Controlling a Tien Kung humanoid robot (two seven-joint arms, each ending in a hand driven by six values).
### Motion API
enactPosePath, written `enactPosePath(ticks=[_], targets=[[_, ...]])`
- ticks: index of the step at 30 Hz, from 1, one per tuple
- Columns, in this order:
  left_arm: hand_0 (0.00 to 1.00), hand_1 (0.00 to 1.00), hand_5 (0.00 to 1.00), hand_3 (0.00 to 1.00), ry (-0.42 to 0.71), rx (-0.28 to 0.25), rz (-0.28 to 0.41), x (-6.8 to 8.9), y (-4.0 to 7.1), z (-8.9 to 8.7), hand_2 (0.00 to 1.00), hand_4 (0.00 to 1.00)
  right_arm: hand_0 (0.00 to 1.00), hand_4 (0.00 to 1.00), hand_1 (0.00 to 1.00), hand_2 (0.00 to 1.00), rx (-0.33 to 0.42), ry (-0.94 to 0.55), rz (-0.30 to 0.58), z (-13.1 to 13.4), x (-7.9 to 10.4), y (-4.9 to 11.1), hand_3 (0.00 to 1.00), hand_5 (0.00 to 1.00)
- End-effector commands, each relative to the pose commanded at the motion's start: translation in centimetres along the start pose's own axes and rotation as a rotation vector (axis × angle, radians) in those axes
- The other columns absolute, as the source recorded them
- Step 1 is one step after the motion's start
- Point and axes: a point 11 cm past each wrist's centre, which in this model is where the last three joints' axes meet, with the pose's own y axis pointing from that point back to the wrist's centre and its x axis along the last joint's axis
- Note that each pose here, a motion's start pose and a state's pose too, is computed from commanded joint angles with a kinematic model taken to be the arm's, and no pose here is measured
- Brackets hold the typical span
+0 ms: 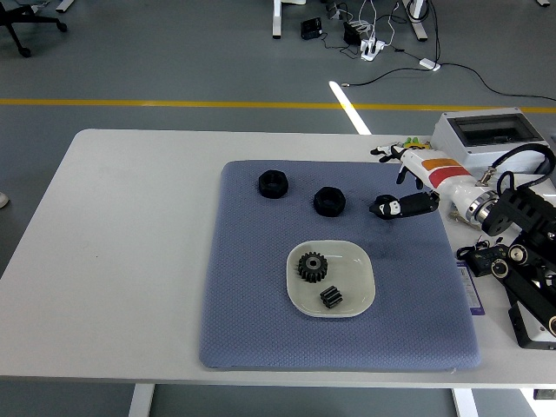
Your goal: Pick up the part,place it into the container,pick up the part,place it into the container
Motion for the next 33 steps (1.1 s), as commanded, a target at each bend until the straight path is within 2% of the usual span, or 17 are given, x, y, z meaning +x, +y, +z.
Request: enactPosePath(ticks=[5, 6, 10, 11, 12, 18, 19, 24, 25, 30, 31, 33], targets=[[0.711, 0.597, 0.635, 0.588, -0.001, -0.004, -0.004, -0.2, 0.0, 0.2, 0.692, 0.683, 0.505, 0.937, 0.632, 0.814, -0.109, -0.179, 0.118, 3.8, 0.4, 2.0, 0.821, 0.414], [0.713, 0.605, 0.636, 0.586, -0.001, -0.004, -0.004, -0.2, 0.0, 0.2, 0.694, 0.684, 0.594, 0.952, 0.652, 0.809, -0.125, -0.214, 0.128, 4.2, 0.3, 2.3, 0.806, 0.531], [0.713, 0.605, 0.636, 0.586, 0.001, -0.007, -0.006, -0.3, 0.1, 0.4, 0.694, 0.684, 0.594, 0.952, 0.652, 0.809, -0.169, -0.392, 0.14, 5.9, -0.5, 4.0, 0.806, 0.531], [0.713, 0.605, 0.636, 0.586, 0.002, -0.006, -0.006, -0.3, 0.1, 0.3, 0.694, 0.684, 0.594, 0.952, 0.652, 0.809, -0.168, -0.442, 0.149, 6.1, -0.7, 4.5, 0.806, 0.531], [0.711, 0.612, 0.635, 0.588, 0.003, -0.006, -0.007, -0.4, 0.1, 0.3, 0.693, 0.683, 0.653, 0.995, 0.712, 0.788, -0.17, -0.502, 0.165, 6.3, -0.9, 5.1, 0.796, 0.68], [0.711, 0.612, 0.635, 0.588, -0.005, -0.005, -0.012, -0.6, 0.1, 0.3, 0.693, 0.683, 0.653, 0.995, 0.712, 0.788, -0.193, -0.826, 0.277, 6.8, -1.3, 7.8, 0.796, 0.68], [0.71, 0.614, 0.636, 0.589, -0.008, -0.006, -0.014, -0.7, 0.1, 0.3, 0.692, 0.684, 0.716, 0.998, 0.758, 0.798, -0.196, -0.889, 0.294, 6.7, -1.6, 8.4, 0.817, 0.729], [0.71, 0.614, 0.636, 0.589, -0.018, -0.011, -0.018, -0.8, 0.1, 0.6, 0.692, 0.684, 0.716, 0.998, 0.758, 0.798, -0.22, -1.171, 0.363, 6.4, -2.9, 10.4, 0.817, 0.729], [0.711, 0.617, 0.636, 0.587, -0.019, -0.012, -0.019, -0.8, 0.1, 0.6, 0.687, 0.683, 0.759, 0.998, 0.784, 0.816, -0.227, -1.216, 0.377, 6.5, -3.1, 10.7, 0.838, 0.776], [0.711, 0.617, 0.636, 0.587, -0.022, -0.013, -0.019, -0.9, 0.1, 0.7, 0.687, 0.683, 0.759, 0.998, 0.784, 0.816, -0.229, -1.254, 0.446, 6.0, -4.2, 12.4, 0.838, 0.776], [0.709, 0.621, 0.637, 0.585, -0.022, -0.012, -0.019, -0.9, 0.1, 0.6, 0.687, 0.682, 0.774, 0.998, 0.792, 0.821, -0.233, -1.258, 0.46, 6.0, -4.5, 12.7, 0.846, 0.809], [0.709, 0.621, 0.637, 0.585, -0.023, -0.011, -0.019, -0.9, 0.1, 0.6, 0.687, 0.682, 0.774, 0.998, 0.792, 0.821, -0.244, -1.256, 0.473, 6.0, -4.9, 13.2, 0.846, 0.809]])
